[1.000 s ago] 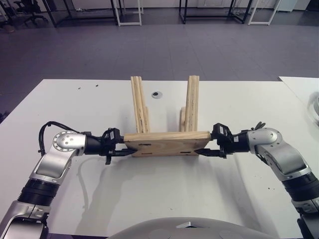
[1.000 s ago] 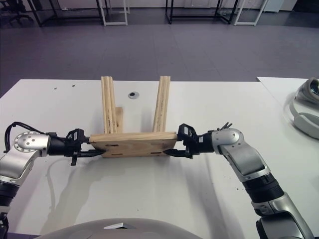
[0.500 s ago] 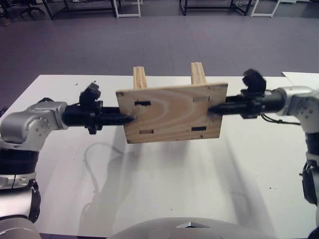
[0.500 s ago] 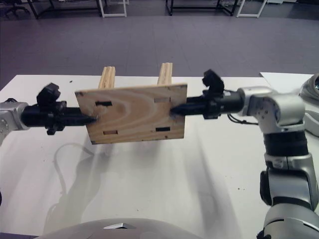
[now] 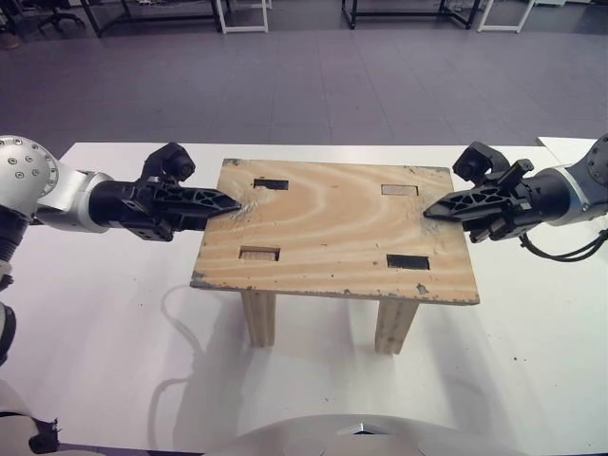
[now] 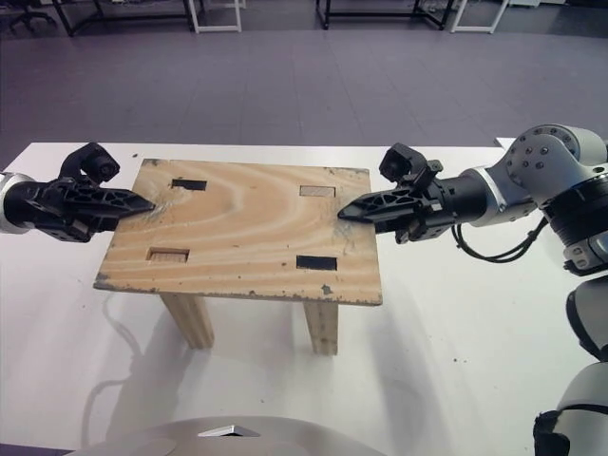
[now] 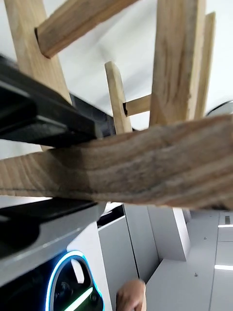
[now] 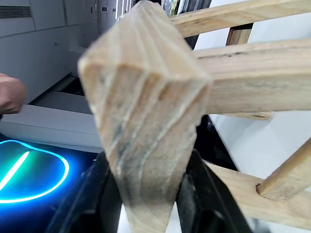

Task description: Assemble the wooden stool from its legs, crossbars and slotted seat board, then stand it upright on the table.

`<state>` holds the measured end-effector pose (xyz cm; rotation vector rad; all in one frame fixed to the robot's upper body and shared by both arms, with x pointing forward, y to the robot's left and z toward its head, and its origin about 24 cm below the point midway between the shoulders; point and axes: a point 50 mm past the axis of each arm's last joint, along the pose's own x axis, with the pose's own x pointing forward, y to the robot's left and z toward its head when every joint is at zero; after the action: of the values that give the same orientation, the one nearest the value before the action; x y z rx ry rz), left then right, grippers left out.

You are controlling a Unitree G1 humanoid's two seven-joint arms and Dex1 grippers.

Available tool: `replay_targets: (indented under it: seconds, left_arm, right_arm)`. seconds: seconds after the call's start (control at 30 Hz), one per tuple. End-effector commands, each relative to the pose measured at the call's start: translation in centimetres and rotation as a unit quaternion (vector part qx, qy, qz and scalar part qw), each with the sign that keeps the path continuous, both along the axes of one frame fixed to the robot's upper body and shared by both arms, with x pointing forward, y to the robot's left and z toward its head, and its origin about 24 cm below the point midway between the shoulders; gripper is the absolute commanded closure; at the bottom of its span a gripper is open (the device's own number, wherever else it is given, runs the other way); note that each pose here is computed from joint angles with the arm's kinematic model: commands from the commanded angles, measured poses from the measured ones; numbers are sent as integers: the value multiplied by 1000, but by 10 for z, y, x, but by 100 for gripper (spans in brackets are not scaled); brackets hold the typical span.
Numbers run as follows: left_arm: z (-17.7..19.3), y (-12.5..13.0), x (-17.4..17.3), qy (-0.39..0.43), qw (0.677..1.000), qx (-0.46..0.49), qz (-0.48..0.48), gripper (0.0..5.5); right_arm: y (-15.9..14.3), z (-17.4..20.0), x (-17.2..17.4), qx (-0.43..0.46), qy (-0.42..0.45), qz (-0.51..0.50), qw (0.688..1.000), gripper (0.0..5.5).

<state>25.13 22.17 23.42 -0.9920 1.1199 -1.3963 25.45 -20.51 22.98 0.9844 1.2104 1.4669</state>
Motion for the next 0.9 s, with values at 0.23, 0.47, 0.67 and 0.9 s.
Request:
replay_targets:
  seconds: [0.23, 0.47, 0.67, 0.9]
  left_arm:
    - [-40, 9, -14, 18, 997, 45, 56, 284]
    - [-47, 49, -19, -75, 965, 113, 226, 156]
    - [-107, 99, 12, -372, 683, 371, 506, 116]
    - [-176, 52, 0, -459, 554, 449, 531, 116]
  right_arm:
    - [-31, -43, -21, 13, 20, -119, 993, 298]
    - [-71, -51, -28, -33, -83, -304, 948, 154]
    - [-120, -122, 1, -279, -338, -578, 689, 148]
    - [-124, -176, 24, -407, -394, -628, 534, 148]
